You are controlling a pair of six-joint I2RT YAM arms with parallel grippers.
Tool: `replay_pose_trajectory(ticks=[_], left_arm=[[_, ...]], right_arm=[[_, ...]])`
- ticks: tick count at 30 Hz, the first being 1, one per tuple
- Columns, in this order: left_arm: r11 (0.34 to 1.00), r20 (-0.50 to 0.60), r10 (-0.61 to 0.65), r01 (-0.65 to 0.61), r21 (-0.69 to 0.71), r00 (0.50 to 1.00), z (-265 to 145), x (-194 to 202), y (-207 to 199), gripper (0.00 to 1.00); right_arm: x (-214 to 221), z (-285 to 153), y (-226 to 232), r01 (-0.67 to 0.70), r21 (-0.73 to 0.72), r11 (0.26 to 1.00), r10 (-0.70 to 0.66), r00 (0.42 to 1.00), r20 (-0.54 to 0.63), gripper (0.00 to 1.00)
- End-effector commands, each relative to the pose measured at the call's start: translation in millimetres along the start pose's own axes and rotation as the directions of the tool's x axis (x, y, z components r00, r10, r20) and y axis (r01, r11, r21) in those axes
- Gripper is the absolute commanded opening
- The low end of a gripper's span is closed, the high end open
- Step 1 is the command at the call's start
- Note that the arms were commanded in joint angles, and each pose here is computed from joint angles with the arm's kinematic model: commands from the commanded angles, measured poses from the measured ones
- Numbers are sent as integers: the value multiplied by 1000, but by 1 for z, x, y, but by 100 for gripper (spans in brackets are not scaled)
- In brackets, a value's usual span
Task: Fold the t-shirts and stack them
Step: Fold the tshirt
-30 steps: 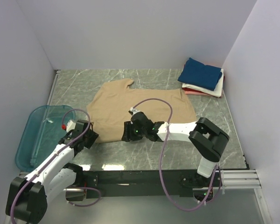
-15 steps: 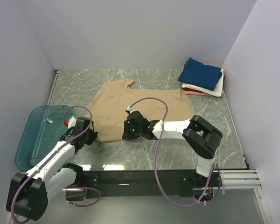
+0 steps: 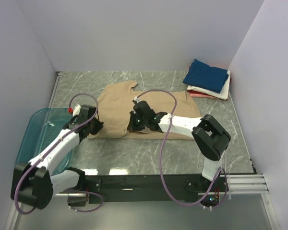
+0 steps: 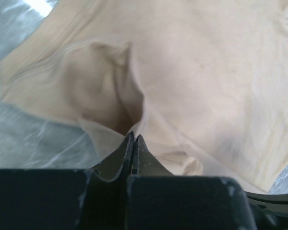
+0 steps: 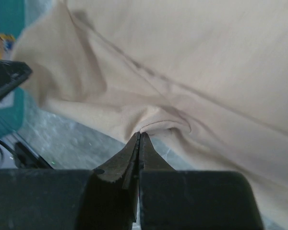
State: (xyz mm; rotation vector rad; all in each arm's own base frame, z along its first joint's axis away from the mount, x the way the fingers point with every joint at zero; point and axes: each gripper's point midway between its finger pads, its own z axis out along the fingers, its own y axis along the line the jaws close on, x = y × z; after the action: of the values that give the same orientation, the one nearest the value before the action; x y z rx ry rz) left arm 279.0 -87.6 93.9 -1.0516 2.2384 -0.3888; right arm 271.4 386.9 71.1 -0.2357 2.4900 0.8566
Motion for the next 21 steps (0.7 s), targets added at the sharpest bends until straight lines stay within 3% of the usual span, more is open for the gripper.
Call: replay_pose_trajectory(ticks=[1,13,15,17,21], left_arm=[[999,19,32,-33,36,999,1,-17,-33,0],[999,-25,34,-34,0,999,45,-37,-63,1],[999,-35,31,-32,-9,999,54,-42,-64,2],[1000,-51,27,-27,-7,998,60,-42,-65,9],[1000,-56,-2,4,25,998,66,-53,-65,40]], right_arm=[[-33,-6,14,-6,-58,998,8,999,32,0],[-85,10,-2,-63,-72,995,65,998,19,0],[-94,12,-7,-60,-57,997,61,998,21,4],[-100,14,-13,-53,-30,998,54,998,23,15],[-113,8,-27,-48,4,999,47,998,47,37]])
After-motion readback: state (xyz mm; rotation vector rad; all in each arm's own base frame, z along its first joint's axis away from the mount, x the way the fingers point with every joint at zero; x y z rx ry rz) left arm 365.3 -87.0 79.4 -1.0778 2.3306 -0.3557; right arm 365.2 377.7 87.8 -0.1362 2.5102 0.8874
